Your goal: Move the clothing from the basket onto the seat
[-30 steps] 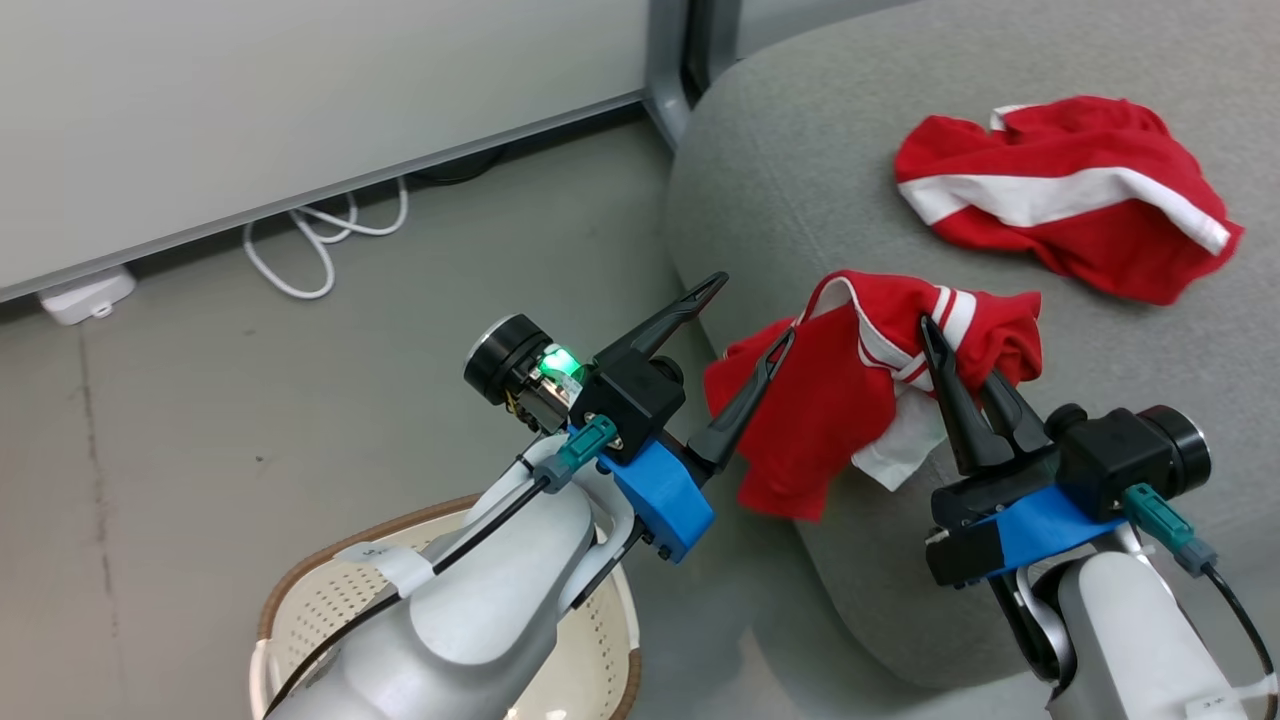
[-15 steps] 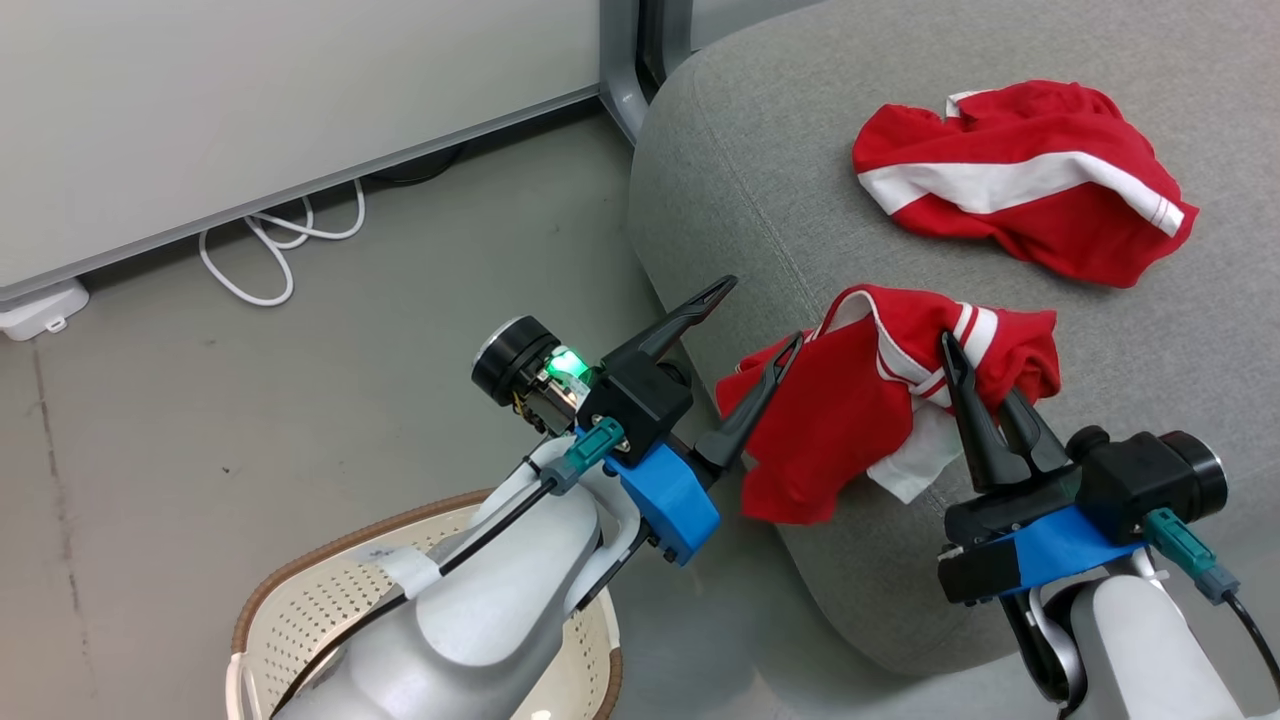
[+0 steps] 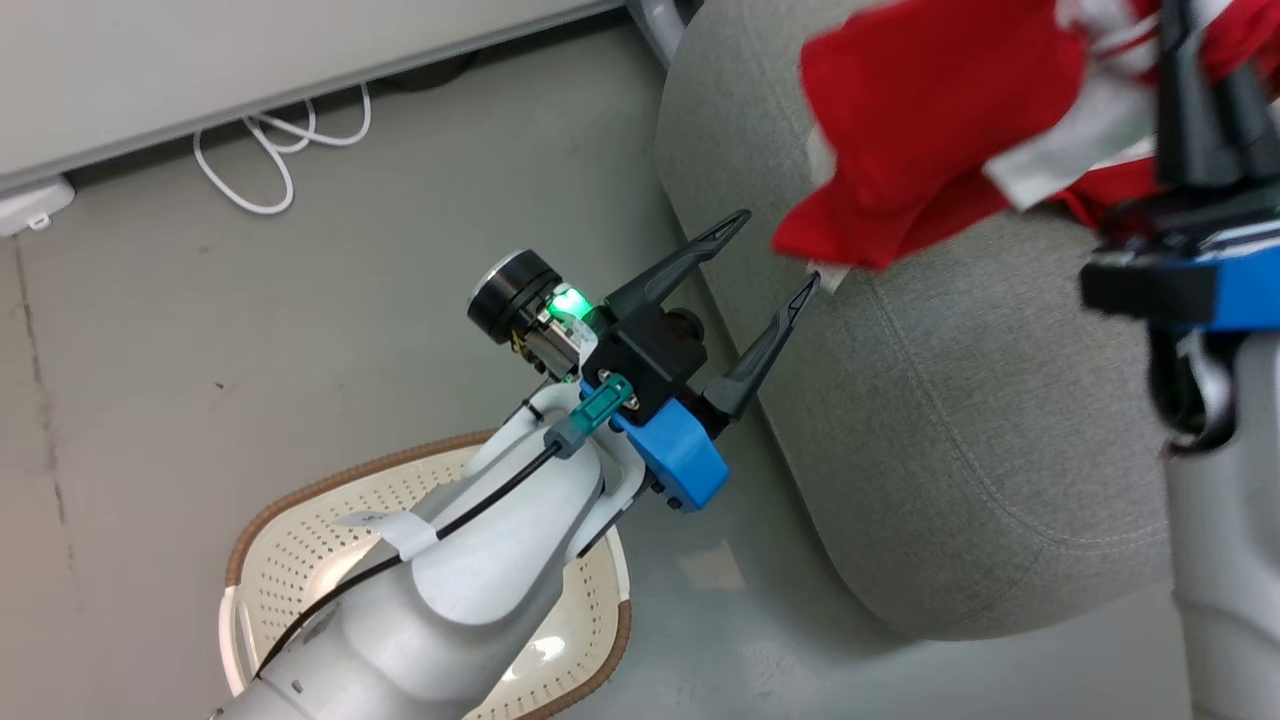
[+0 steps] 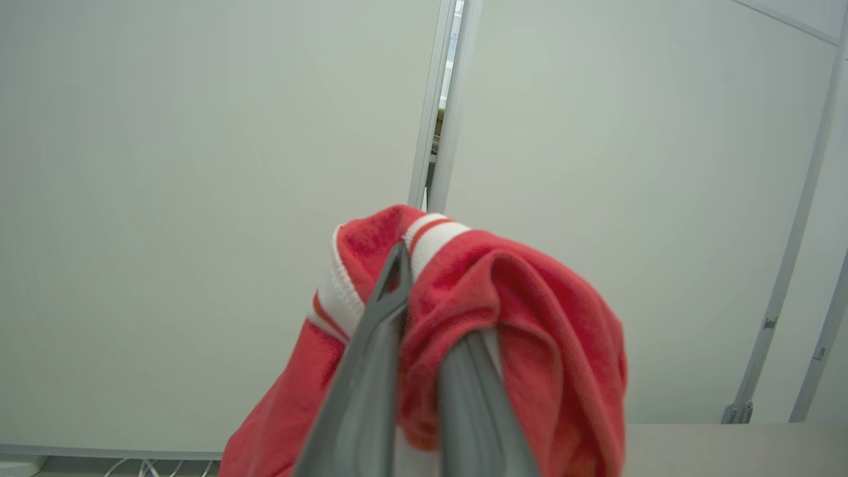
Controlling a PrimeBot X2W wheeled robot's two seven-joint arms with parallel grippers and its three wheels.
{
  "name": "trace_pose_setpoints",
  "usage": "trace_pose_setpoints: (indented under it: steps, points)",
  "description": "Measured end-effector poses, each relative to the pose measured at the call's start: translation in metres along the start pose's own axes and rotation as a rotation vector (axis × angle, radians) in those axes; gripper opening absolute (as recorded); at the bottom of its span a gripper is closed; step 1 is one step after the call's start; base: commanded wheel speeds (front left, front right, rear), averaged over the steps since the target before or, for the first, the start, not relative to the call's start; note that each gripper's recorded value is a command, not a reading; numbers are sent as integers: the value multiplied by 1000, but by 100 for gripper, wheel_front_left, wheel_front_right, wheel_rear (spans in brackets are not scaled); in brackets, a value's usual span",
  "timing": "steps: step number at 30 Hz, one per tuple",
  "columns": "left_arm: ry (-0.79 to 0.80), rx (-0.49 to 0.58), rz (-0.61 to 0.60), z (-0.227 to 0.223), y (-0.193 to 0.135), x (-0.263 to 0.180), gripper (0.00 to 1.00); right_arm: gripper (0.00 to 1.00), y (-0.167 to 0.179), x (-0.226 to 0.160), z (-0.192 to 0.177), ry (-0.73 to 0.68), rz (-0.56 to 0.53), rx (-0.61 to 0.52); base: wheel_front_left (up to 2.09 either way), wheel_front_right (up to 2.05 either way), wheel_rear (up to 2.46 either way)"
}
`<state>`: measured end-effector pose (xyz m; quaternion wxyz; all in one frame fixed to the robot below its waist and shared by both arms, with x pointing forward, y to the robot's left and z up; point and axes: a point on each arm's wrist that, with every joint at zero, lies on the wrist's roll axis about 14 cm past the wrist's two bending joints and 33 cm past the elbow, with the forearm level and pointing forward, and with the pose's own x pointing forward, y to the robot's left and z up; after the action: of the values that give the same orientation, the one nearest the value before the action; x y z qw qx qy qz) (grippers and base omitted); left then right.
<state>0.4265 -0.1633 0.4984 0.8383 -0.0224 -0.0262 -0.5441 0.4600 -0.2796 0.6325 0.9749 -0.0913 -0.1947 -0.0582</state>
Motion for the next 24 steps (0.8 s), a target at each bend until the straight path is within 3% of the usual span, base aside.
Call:
trace_pose_setpoints:
  steps: [10,17,24]
  points:
    - [0,-3,18,-40,49,14,100,0,-76,99,50,-261,-144,-194,0,0,0]
    - [48,-53,45,-96,75,11,100,0,-125,120,3,-184,-227,-328,0,0,0]
    - [82,-110,34,-134,73,8,100,0,-165,90,-70,23,-313,-373,0,0,0]
